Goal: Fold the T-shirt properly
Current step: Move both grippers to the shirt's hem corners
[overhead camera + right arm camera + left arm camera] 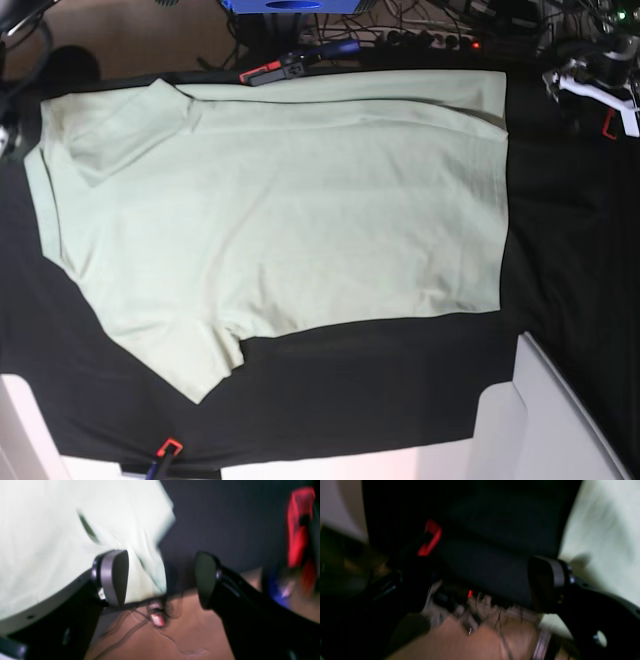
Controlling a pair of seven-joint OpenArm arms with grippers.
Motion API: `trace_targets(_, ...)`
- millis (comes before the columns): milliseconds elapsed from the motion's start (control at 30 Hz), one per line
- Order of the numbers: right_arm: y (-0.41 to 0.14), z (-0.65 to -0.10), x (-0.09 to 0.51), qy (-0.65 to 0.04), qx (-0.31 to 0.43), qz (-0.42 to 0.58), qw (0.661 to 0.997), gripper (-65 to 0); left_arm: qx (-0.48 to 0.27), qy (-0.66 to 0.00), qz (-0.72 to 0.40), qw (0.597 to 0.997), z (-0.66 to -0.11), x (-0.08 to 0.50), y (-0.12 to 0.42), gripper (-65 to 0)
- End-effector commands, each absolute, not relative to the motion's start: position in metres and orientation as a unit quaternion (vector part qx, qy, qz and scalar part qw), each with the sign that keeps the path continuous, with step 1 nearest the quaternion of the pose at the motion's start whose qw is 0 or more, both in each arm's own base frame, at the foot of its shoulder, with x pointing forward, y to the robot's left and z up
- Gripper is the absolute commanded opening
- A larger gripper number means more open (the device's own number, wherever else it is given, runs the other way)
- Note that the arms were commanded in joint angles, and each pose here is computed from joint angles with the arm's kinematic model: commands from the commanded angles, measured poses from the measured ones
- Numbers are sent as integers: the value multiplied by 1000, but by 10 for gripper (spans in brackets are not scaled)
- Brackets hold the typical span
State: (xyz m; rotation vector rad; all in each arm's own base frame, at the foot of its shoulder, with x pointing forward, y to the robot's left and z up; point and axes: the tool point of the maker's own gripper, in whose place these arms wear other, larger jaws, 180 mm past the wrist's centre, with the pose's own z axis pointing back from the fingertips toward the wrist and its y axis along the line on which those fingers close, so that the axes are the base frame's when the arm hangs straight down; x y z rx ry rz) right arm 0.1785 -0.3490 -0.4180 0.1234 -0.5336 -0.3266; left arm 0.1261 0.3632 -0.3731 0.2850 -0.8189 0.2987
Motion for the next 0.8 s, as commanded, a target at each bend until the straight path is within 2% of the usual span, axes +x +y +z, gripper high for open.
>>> trace_targets(0,-354,-403,205,-289,58,-131,947,-250,147,-412,140,888,-362,134,369,-54)
trace_targets(233,-325,-403,315,-314,118,-23,942,-250,137,-392,147,898,-359,165,375,-54)
trace_targets(500,-297,-428,386,-328,177,-23,928,-241,134,-411,150,889,-351,181,375,-54)
trace_targets(633,-312,-443,406,-355,140,-85,920,-167,126,-408,130,895,-353,187,367,-54)
trace_targets(767,-335,-454,407,-374,63,-98,920,-164,117,-394,105,906,-361,185,356,-54)
